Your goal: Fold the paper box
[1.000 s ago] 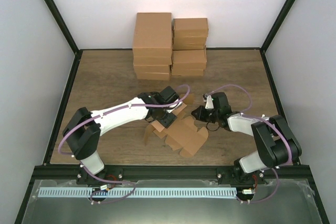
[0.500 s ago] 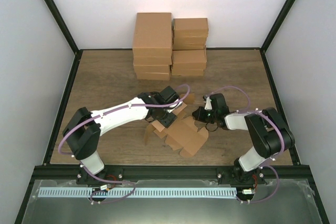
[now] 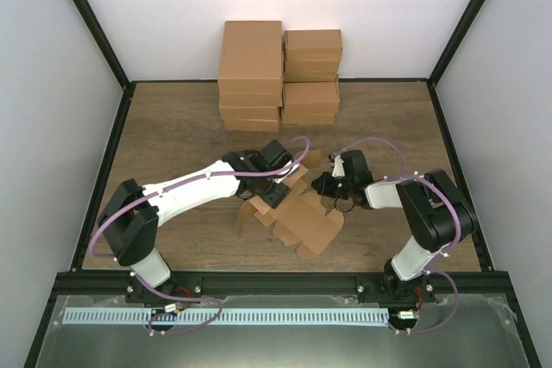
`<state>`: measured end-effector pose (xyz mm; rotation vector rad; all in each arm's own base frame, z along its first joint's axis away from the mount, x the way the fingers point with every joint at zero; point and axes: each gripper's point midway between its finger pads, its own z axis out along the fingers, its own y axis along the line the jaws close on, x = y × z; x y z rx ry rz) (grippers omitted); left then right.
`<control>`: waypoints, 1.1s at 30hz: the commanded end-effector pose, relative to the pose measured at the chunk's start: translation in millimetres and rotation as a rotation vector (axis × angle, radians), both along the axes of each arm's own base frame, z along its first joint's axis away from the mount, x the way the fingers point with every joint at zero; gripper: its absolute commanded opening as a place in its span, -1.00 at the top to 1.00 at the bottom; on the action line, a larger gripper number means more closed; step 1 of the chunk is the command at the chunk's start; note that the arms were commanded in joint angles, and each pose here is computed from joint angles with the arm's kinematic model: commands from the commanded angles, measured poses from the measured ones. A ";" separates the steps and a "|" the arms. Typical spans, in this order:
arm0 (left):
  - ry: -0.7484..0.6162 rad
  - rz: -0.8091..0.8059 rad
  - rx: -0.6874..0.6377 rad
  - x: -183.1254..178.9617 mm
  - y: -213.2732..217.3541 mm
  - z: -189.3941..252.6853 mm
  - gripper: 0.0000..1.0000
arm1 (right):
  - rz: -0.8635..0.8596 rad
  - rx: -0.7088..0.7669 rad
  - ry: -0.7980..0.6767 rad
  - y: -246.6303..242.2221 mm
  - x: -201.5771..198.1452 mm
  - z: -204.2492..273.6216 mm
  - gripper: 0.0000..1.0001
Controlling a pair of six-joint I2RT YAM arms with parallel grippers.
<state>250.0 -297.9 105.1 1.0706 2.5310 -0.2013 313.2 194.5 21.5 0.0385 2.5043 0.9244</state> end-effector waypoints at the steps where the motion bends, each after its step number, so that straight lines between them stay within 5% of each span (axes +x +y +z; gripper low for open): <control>1: -0.034 -0.001 -0.046 0.4 -4.4 13.5 -0.26 | 0.069 0.036 -0.054 17.8 5.7 11.4 0.99; 33: -0.021 0.006 -0.037 -0.4 -4.5 5.7 -0.25 | 0.354 0.204 -0.169 60.8 -22.6 48.1 0.98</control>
